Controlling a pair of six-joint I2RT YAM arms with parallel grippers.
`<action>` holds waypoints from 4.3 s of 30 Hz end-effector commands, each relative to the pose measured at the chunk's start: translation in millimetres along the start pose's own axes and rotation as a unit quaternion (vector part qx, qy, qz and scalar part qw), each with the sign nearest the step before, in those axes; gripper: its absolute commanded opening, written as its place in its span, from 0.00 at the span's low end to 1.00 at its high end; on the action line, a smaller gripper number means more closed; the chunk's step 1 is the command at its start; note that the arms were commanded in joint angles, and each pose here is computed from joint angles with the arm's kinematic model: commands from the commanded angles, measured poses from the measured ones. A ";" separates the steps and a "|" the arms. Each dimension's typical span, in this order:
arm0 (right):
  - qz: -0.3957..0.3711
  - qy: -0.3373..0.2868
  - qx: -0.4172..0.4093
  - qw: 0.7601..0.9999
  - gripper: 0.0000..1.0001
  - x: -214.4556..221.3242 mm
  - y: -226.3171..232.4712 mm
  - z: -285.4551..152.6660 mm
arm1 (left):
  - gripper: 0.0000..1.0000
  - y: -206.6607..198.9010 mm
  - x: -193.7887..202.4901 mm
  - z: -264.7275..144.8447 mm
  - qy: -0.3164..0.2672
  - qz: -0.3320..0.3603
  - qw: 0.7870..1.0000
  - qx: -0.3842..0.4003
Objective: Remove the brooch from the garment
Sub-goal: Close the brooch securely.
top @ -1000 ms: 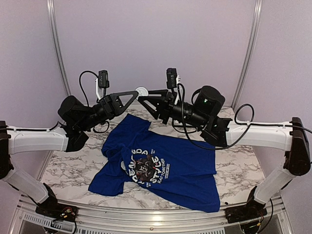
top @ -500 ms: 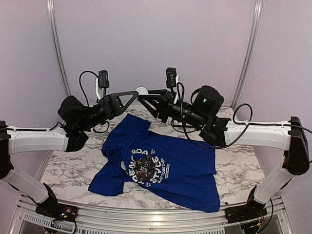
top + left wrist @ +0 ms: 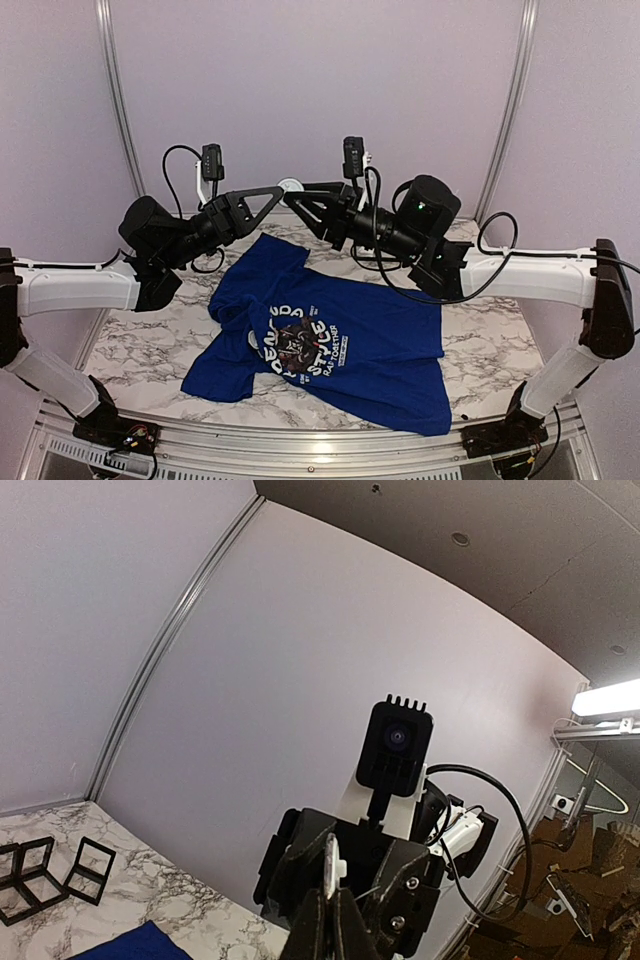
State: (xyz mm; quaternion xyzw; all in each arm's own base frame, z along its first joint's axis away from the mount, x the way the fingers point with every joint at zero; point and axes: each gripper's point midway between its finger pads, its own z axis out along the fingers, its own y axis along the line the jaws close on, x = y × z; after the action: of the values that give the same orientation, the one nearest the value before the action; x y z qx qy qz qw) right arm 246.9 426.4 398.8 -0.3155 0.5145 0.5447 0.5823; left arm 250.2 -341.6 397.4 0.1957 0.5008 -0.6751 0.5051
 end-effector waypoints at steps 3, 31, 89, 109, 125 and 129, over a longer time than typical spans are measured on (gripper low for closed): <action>0.000 -0.017 -0.010 1.000 0.30 -13.6 0.5 5.8 | 0.00 -2.2 -3.0 2.2 0.002 0.004 1.000 0.006; 0.026 -0.019 -0.011 0.999 0.23 -14.5 -5.6 6.1 | 0.00 -6.4 -4.5 1.6 0.003 0.007 1.000 0.011; 0.109 0.013 0.014 0.994 0.07 -0.9 -25.6 17.4 | 0.00 -24.1 -2.8 2.2 0.015 0.040 0.999 0.001; 0.119 0.016 0.023 0.992 0.07 -0.6 -28.4 19.1 | 0.00 -24.2 -5.0 1.1 0.014 0.045 0.999 -0.005; 0.138 -0.003 0.038 0.990 0.01 -2.7 -33.1 19.0 | 0.00 -21.2 -3.5 1.0 0.010 0.051 0.998 -0.024; 0.136 -0.013 0.044 0.990 0.00 -6.2 -33.5 18.7 | 0.00 -19.0 -3.4 1.0 0.004 0.047 0.998 -0.032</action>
State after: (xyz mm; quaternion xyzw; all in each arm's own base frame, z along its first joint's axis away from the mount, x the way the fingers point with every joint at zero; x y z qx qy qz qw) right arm 261.5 438.6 402.6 -0.2540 0.5556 0.6188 0.4938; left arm 260.1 -333.4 398.8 0.1739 0.5315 -0.6165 0.5542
